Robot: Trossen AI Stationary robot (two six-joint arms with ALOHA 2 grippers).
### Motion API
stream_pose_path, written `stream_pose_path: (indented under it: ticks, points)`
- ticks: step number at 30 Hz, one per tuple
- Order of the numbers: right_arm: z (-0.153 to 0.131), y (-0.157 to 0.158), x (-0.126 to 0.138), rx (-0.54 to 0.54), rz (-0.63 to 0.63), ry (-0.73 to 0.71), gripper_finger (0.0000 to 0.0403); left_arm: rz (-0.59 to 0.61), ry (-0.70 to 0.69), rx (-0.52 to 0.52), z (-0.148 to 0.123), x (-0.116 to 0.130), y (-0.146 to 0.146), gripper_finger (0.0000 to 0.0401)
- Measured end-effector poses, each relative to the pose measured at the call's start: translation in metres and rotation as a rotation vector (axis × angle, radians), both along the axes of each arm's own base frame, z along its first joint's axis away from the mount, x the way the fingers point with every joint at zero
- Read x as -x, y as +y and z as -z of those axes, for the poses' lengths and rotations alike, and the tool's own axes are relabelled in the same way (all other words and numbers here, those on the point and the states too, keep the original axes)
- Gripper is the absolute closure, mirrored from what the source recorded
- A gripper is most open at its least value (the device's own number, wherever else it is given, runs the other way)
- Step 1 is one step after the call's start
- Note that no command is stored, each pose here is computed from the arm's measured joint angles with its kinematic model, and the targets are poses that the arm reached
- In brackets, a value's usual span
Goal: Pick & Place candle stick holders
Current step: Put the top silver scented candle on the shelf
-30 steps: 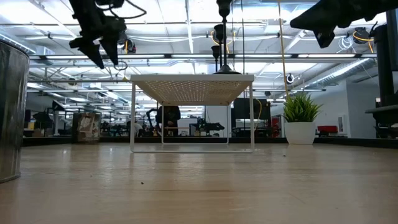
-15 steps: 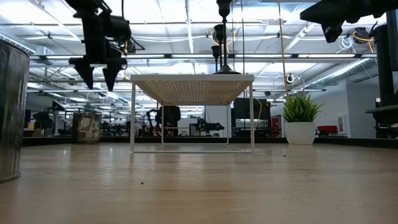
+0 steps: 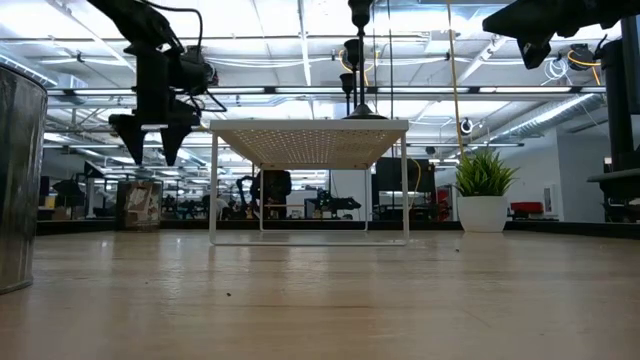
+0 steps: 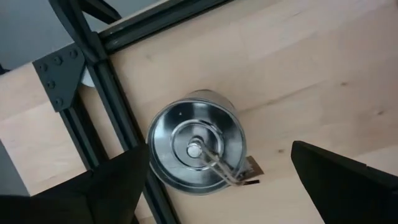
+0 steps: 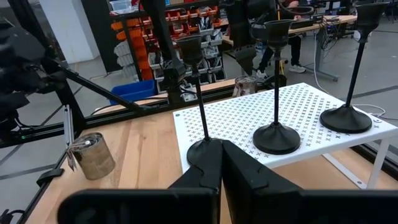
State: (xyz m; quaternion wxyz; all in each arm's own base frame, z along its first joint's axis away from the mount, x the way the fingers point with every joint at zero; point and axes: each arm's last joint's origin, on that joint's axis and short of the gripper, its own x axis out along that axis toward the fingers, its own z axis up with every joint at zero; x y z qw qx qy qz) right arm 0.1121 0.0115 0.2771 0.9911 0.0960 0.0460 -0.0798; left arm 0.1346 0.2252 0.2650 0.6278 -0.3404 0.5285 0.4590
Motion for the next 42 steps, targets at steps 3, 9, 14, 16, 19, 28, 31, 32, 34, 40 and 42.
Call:
stream_pose_path:
  ticks: [3, 9, 14, 16, 19, 28, 31, 32, 34, 40, 42]
  points:
    - [0.000, 0.000, 0.000, 0.000, 0.000, -0.001, 0.0401, -0.001, 0.017, 0.023, 0.005, 0.002, 0.004, 0.0002]
    - [0.000, 0.000, 0.000, 0.000, 0.001, 0.000, 0.0402, -0.024, 0.046, 0.065, 0.016, 0.005, 0.012, 0.0001]
    - [0.000, 0.000, 0.000, 0.000, 0.001, -0.001, 0.0402, -0.044, 0.063, 0.092, 0.024, 0.003, 0.016, 0.0001]
    - [0.000, 0.000, 0.000, -0.001, 0.001, -0.001, 0.0402, -0.055, 0.066, 0.101, 0.027, 0.002, 0.017, 0.0001]
    - [0.000, 0.000, 0.000, -0.001, 0.001, -0.001, 0.0402, -0.079, 0.076, 0.120, 0.033, 0.001, 0.020, 0.0001]
    - [0.000, 0.000, 0.000, -0.027, 0.003, -0.005, 0.0403, -0.156, 0.101, 0.112, 0.040, -0.001, 0.025, 0.0001]
    - [0.000, 0.000, 0.000, -0.027, 0.003, -0.005, 0.0403, -0.165, 0.096, 0.107, 0.039, -0.001, 0.025, 0.0001]
    - [0.000, 0.000, 0.000, -0.027, 0.002, -0.005, 0.0403, -0.169, 0.095, 0.106, 0.039, -0.001, 0.025, 0.0001]
    - [0.000, 0.000, 0.000, -0.027, 0.002, -0.005, 0.0403, -0.180, 0.091, 0.102, 0.040, -0.001, 0.025, 0.0001]
    - [0.000, 0.000, 0.000, -0.027, 0.002, -0.005, 0.0403, -0.197, 0.097, 0.113, 0.045, 0.000, 0.023, 0.0001]
    - [0.000, 0.000, 0.000, -0.027, 0.001, -0.005, 0.0403, -0.206, 0.095, 0.112, 0.046, 0.000, 0.023, 0.0001]
